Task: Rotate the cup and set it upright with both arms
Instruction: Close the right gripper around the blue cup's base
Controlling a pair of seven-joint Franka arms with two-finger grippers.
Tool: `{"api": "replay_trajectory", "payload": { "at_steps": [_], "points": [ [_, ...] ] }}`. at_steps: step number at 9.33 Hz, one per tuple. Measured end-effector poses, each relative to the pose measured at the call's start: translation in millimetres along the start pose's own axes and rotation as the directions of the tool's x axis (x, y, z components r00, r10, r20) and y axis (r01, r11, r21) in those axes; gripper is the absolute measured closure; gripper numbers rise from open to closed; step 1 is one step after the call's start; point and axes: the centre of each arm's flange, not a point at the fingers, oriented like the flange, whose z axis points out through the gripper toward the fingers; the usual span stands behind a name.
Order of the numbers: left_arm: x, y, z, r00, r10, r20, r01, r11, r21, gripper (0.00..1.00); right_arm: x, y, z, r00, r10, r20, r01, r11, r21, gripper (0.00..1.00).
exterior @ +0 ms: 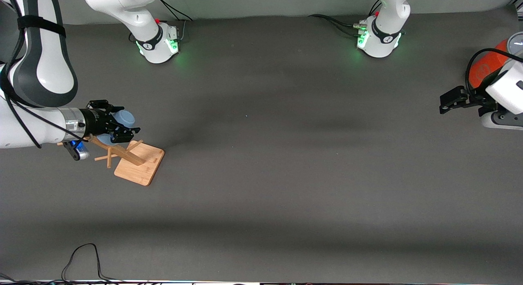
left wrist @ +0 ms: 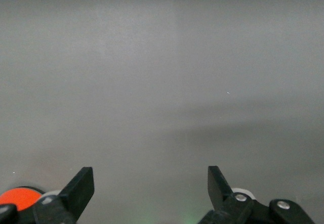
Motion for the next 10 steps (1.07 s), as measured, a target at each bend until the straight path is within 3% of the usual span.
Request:
{"api": "replay_trajectory", "payload": {
  "at_steps": [3,10],
  "points": [
    [0.1,2.2,0.0,1.000,0.004,0.000,-0.004,1.000,0.000,0.00,10.8,7.9,-2.9,1.000,-0.011,0.001,0.011,1.000,0.008,0.25],
    [1.2,2.2,-1.9,1.000,0.004,-0.013,-0.004,1.000,0.000,0.00,7.1,4.9,-9.4,0.999,-0.036,0.003,0.036,0.999,0.032,0.26]
  ]
}}
